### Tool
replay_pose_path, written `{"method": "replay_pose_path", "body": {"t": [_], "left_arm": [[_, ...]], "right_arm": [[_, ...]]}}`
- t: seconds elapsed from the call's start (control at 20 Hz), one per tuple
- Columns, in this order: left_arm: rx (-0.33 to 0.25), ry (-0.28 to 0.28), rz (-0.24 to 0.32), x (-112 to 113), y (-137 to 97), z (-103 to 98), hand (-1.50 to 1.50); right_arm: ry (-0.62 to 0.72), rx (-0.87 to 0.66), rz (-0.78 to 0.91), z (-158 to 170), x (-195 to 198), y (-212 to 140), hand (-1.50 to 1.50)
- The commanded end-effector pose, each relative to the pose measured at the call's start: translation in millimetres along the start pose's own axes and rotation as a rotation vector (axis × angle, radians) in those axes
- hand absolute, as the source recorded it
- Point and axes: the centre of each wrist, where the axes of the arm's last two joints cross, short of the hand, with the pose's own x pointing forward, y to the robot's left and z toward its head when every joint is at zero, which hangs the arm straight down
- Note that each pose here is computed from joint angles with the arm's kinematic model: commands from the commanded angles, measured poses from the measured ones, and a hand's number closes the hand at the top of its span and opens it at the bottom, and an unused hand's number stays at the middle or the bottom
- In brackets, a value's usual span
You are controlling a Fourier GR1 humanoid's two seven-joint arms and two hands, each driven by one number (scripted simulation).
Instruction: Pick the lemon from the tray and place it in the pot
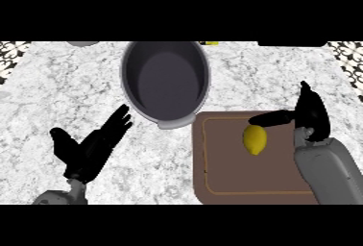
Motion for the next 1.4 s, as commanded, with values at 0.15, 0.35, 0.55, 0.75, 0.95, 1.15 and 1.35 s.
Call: {"method": "replay_pose_path", "body": {"t": [0.15,0.35,0.55,0.75,0.95,1.15,1.35], "left_arm": [[0.003,0.007,-0.009,0.3,-0.3,11.4,0.00],[0.017,0.000,-0.001,-11.0,-3.8,5.7,0.00],[0.024,0.001,0.007,-13.1,1.8,14.4,0.00],[0.016,-0.017,0.006,0.0,-1.7,10.4,0.00],[0.005,0.012,0.014,-23.3,0.5,30.3,0.00],[0.013,0.000,0.018,-20.0,-3.9,10.4,0.00],[0.010,-0.005,0.004,-4.2,-1.7,2.9,0.00]], "right_arm": [[0.269,-0.005,0.106,0.5,16.0,29.1,-1.50],[0.300,-0.019,0.179,2.7,3.4,40.5,-1.50],[0.317,-0.026,0.206,11.5,5.8,58.0,-1.50],[0.346,-0.009,0.193,10.5,10.6,52.5,-1.50],[0.364,-0.013,0.191,9.6,1.3,52.6,-1.50],[0.364,-0.020,0.204,9.1,1.9,54.0,-1.50],[0.391,-0.014,0.194,6.8,-9.2,54.8,-1.50]]}}
